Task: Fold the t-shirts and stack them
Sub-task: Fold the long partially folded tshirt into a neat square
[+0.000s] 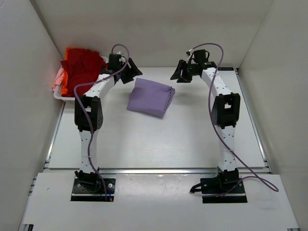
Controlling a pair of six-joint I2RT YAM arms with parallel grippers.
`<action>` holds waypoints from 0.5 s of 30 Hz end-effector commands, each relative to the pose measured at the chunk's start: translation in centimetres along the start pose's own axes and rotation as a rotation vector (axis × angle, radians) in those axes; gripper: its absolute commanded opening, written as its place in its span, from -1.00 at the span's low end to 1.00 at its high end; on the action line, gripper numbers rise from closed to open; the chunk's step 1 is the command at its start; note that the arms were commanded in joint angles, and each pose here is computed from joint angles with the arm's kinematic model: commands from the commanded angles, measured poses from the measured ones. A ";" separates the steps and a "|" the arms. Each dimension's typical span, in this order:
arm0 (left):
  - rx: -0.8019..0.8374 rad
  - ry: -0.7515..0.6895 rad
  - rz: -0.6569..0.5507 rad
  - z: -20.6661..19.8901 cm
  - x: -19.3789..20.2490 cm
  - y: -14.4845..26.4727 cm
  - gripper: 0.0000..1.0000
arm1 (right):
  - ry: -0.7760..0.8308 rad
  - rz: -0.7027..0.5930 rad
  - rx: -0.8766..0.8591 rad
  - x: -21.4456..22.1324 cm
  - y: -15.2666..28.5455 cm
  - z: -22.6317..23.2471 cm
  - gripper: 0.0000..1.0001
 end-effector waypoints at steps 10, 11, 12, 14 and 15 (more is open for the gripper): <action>0.055 0.124 0.051 3.5 4.2 3.5 0.64 | -0.004 0.169 0.237 3.7 -3.8 -1.6 0.43; 0.064 0.118 0.060 3.3 4.7 4.6 0.64 | -0.014 0.175 0.261 4.4 -4.1 -1.6 0.49; 0.068 0.109 0.064 3.2 5.5 5.6 0.65 | -0.021 0.156 0.277 4.6 -4.0 -1.6 0.54; 0.083 0.110 0.052 3.0 6.3 7.3 0.64 | -0.049 0.132 0.281 5.6 -4.1 -1.6 0.58; 0.087 0.112 0.043 2.8 6.9 8.7 0.63 | -0.076 0.112 0.278 6.7 -3.9 -1.7 0.65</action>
Point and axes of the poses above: each gripper's point midway between its finger pads, its own y axis back along the fingers, its own z axis along the line the jaws close on, x = y × z, the point moved 4 cm from there along y, back along the fingers, and after that the axes turned 4 degrees about -y, right-handed, at the moved point
